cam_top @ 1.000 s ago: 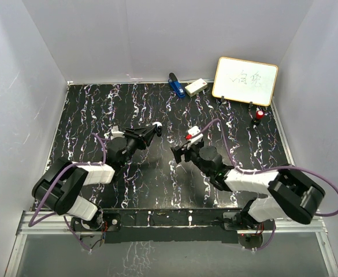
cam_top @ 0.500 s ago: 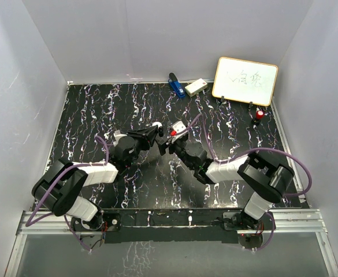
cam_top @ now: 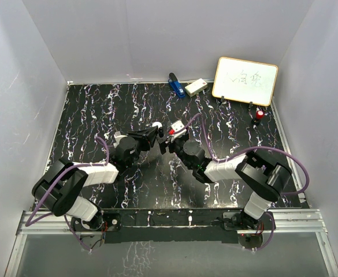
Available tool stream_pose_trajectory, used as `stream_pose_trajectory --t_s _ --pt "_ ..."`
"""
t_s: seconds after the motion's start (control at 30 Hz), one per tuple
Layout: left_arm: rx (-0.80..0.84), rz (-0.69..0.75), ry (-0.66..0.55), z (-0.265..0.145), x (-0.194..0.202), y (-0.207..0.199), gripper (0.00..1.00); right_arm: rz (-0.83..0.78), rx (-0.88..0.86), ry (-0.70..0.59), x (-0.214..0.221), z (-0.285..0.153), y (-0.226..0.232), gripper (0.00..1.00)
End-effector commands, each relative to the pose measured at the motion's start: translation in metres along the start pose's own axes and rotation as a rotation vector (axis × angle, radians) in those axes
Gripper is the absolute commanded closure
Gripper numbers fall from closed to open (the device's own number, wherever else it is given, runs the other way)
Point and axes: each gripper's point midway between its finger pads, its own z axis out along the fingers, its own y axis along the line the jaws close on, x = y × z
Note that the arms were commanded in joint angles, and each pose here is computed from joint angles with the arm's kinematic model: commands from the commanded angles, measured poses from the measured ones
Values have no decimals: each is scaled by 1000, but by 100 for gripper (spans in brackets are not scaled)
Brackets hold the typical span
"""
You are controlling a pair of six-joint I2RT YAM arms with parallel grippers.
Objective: Insert the wireless bluetooth earbuds into the charging case
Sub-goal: Close the charging case.
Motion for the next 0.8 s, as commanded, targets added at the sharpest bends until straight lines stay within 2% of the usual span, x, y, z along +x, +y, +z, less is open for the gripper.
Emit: stream_pose_trajectory --t_s 0.0,0.43,0.77 --pt "86 -29 35 -7 12 -31 100 -5 33 -62 -26 8 -3 24" --pt "86 -29 37 -16 10 -28 100 -14 86 -64 -24 26 -6 24" --pt "80 -27 29 -23 5 -24 100 -25 196 -63 -24 22 -34 24"
